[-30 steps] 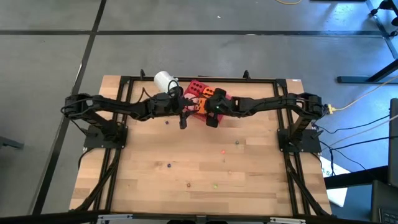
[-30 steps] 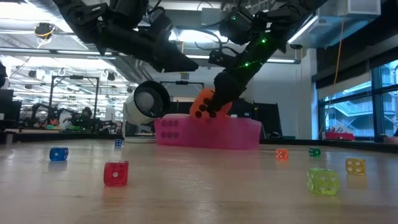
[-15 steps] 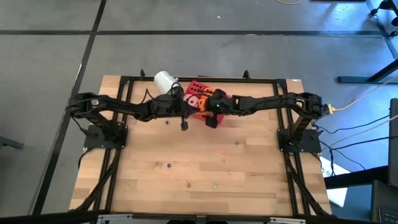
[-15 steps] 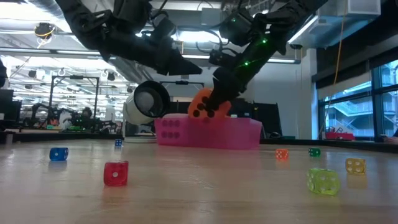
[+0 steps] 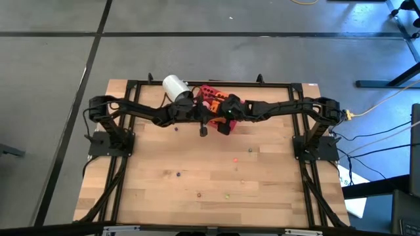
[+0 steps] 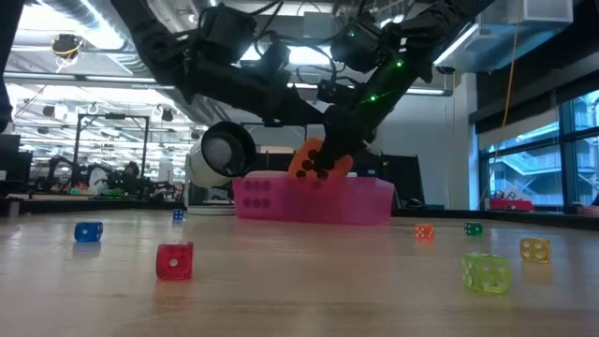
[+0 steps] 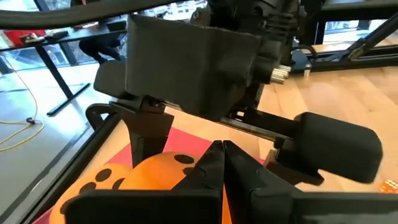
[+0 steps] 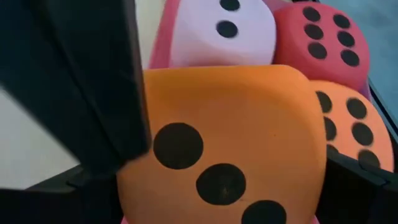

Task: Pick & Place Dice
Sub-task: Put the big orange die into the red bin

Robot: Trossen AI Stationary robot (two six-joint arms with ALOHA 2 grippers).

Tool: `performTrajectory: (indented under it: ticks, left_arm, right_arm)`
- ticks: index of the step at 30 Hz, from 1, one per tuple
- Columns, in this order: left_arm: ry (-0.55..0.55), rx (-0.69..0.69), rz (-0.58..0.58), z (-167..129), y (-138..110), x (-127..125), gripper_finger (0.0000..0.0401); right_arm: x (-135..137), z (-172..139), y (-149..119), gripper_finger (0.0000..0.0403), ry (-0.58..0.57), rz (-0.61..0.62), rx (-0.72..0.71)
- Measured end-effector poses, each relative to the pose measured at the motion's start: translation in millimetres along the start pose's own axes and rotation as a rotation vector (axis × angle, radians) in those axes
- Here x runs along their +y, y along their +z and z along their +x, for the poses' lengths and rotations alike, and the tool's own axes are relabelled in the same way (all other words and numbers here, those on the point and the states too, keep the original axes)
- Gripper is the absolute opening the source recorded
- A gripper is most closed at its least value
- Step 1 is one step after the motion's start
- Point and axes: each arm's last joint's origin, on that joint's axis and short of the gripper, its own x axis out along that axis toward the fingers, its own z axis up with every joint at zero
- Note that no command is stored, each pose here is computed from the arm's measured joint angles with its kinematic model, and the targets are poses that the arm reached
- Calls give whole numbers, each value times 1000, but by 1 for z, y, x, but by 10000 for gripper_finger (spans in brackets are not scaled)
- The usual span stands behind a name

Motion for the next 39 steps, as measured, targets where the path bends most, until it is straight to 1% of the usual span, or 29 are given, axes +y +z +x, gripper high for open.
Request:
performTrajectory:
  ticks: [5, 9, 12, 22, 26, 39]
  left_arm:
    - [15, 43, -5, 6, -1, 7, 1]
    - [21, 91, -14, 6, -6, 11, 1]
    - [22, 116, -24, 6, -9, 13, 1]
    - [35, 145, -32, 5, -11, 15, 1]
    - [45, 167, -44, 5, -12, 15, 1]
    - [44, 198, -33, 4, -15, 15, 1]
  right_arm:
    - [-1, 0, -1, 388, -23, 35, 14]
    - [0, 0, -1, 388, 9, 47, 13]
    - [0, 0, -1, 388, 12, 43, 13]
    - [0, 1, 1, 388, 5, 24, -11]
    - [0, 1, 1, 388, 6, 51, -14]
    - [0, 1, 0, 389, 3, 50, -10]
